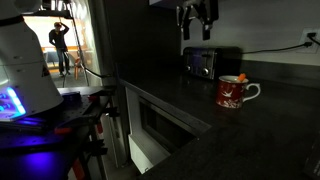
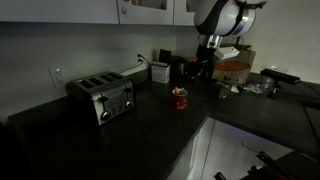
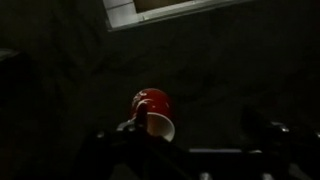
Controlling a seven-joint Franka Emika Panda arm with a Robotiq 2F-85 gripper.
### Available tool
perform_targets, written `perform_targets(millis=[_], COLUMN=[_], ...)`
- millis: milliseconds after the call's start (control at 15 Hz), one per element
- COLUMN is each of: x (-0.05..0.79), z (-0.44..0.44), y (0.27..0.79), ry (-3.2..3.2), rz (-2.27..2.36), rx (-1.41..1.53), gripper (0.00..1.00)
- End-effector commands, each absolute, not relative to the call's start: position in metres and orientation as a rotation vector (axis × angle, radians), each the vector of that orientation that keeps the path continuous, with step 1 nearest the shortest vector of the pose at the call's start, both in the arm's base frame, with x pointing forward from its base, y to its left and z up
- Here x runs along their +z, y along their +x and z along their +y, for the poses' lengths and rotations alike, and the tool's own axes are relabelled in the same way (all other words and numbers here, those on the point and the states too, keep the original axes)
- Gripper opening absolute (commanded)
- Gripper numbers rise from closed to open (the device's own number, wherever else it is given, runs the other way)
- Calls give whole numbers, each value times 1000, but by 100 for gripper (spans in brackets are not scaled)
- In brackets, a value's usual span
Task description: Remove the marker from the cup and put it on the kitchen shelve
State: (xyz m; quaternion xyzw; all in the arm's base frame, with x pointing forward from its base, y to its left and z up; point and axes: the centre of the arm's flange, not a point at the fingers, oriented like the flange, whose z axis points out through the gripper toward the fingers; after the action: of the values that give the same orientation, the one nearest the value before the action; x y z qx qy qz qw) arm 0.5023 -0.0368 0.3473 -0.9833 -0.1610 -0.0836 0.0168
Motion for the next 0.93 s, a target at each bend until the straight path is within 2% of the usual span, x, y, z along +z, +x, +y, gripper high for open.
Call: perform_targets(millis=[0, 67, 133, 267, 467, 867], x=[318, 312, 314, 304, 303, 290], z=[-44, -44, -41, -44, -50, -56], y=[559, 568, 543, 560, 557, 561], ry=[-3054, -3076, -3068, -3072, -3038, -2953], rz=[-494, -466, -490, -487, -445, -501], rx=[-191, -182, -199, -192, -138, -436], gripper=[100, 100, 100, 100, 100, 100])
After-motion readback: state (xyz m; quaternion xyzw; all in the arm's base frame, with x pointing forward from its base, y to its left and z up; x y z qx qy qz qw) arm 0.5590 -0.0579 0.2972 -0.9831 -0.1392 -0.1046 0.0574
